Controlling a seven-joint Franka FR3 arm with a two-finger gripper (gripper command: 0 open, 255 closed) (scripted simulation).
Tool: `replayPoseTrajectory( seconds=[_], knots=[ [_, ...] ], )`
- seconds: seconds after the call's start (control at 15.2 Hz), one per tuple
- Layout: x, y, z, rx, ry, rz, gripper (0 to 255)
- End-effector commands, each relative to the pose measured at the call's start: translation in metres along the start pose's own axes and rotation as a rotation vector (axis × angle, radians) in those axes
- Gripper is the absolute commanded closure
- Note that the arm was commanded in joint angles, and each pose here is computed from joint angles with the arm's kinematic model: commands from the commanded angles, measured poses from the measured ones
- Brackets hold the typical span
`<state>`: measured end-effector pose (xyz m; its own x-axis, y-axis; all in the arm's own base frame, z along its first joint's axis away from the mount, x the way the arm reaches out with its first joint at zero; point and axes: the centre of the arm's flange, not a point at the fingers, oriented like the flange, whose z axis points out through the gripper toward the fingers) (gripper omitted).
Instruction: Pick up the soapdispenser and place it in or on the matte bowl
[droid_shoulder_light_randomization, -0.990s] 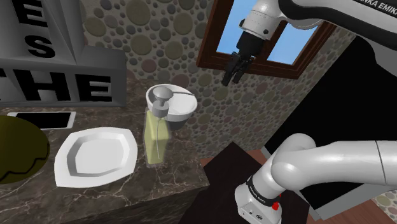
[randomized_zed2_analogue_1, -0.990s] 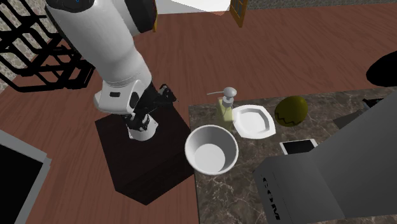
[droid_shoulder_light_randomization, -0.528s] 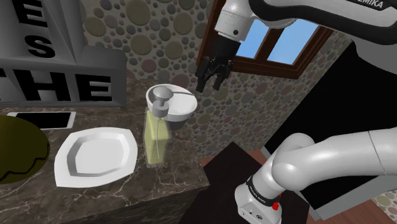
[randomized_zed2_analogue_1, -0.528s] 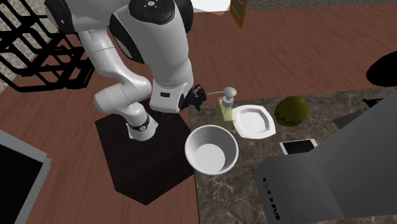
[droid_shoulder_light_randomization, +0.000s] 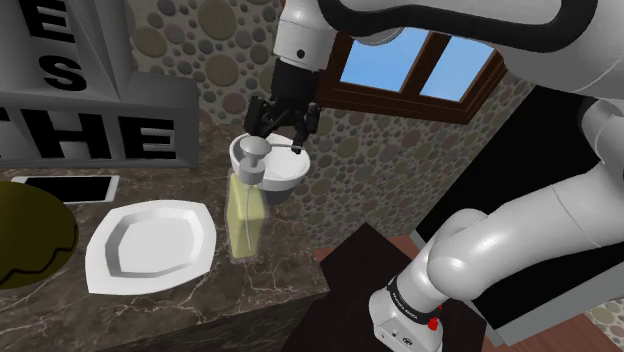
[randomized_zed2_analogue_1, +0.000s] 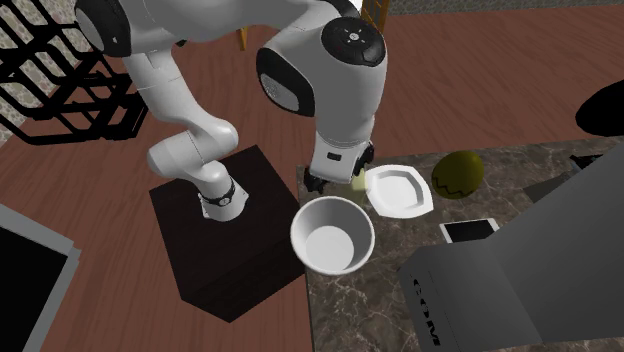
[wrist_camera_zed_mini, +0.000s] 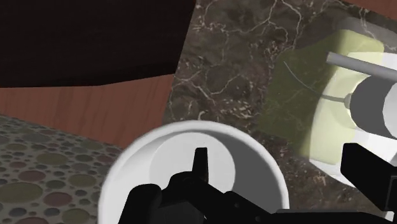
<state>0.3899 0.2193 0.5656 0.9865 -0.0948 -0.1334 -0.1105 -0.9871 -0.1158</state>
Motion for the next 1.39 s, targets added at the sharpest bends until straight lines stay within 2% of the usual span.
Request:
replayPoseTrajectory(
  seconds=[0.0, 0.2, 0.73, 1.19, 1.25, 1.32],
  knots=[
    [0.008, -0.025, 0.011, -0.001, -0.017, 0.025, 0],
    [0.023, -0.057, 0.024, -0.005, -0.038, 0.055, 0],
    [0.021, -0.057, 0.064, -0.005, -0.038, 0.055, 0],
    [0.021, -0.057, 0.064, -0.005, -0.038, 0.055, 0],
    [0.021, -0.057, 0.064, -0.005, -0.038, 0.055, 255],
    [0.021, -0.057, 0.064, -0.005, -0.038, 0.055, 255]
  ],
)
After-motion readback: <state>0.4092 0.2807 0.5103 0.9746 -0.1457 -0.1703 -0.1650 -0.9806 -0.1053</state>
